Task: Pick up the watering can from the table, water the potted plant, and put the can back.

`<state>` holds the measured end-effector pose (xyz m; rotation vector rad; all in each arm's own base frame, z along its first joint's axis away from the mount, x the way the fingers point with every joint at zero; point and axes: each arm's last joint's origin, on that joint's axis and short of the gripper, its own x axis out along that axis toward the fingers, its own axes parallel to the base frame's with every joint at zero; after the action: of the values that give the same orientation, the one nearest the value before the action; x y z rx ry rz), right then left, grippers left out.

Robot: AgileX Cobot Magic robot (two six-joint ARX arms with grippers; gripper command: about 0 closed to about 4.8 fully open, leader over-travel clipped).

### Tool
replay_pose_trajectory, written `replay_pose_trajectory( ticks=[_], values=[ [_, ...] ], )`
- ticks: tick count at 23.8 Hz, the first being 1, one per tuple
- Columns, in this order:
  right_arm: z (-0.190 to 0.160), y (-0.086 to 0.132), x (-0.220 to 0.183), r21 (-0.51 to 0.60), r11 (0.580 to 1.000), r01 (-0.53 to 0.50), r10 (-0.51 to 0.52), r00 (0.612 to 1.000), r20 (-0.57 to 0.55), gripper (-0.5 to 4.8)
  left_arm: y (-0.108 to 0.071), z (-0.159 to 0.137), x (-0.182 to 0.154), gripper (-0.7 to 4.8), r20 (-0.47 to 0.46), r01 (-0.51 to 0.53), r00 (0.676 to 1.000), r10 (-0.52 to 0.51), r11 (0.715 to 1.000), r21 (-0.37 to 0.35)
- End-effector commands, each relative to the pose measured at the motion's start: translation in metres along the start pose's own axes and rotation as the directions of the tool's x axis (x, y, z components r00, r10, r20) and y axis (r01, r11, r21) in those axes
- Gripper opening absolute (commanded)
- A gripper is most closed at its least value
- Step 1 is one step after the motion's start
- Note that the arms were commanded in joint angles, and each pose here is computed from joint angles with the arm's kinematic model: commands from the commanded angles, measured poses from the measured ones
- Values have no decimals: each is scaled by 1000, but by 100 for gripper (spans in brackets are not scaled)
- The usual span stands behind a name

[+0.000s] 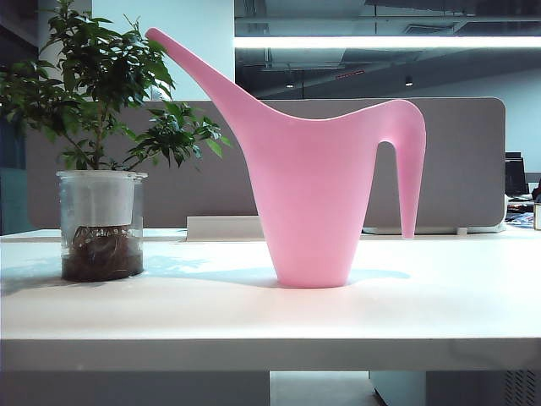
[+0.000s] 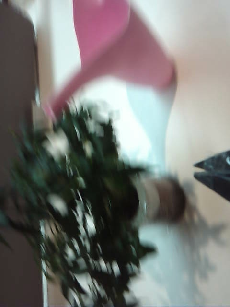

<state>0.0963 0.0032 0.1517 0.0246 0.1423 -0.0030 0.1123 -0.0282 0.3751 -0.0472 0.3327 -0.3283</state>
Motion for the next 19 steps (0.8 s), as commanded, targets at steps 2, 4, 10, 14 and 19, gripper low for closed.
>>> replay_pose_trajectory(
  ticks=[2, 4, 10, 14, 19],
  values=[
    [-1, 0, 1, 2, 1000, -1, 1, 1000, 5, -1, -10, 10, -30, -5, -83, 183, 981, -178, 981, 66],
    [-1, 0, 1, 2, 1000, -1, 1, 1000, 5, -1, -14, 11, -57, -5, -128, 207, 972, -196, 975, 79],
    [-1, 0, 1, 2, 1000, -1, 1, 1000, 5, -1, -17, 8, -95, -5, -93, 162, 984, -150, 978, 134],
    [-1, 0, 1, 2, 1000, -1, 1, 1000, 5, -1, -19, 2, -109, -5, -56, 160, 987, -153, 977, 144],
    [-1, 0, 1, 2, 1000, -1, 1, 1000, 5, -1, -19, 2, -110, -5, -54, 160, 987, -154, 976, 145]
  ],
)
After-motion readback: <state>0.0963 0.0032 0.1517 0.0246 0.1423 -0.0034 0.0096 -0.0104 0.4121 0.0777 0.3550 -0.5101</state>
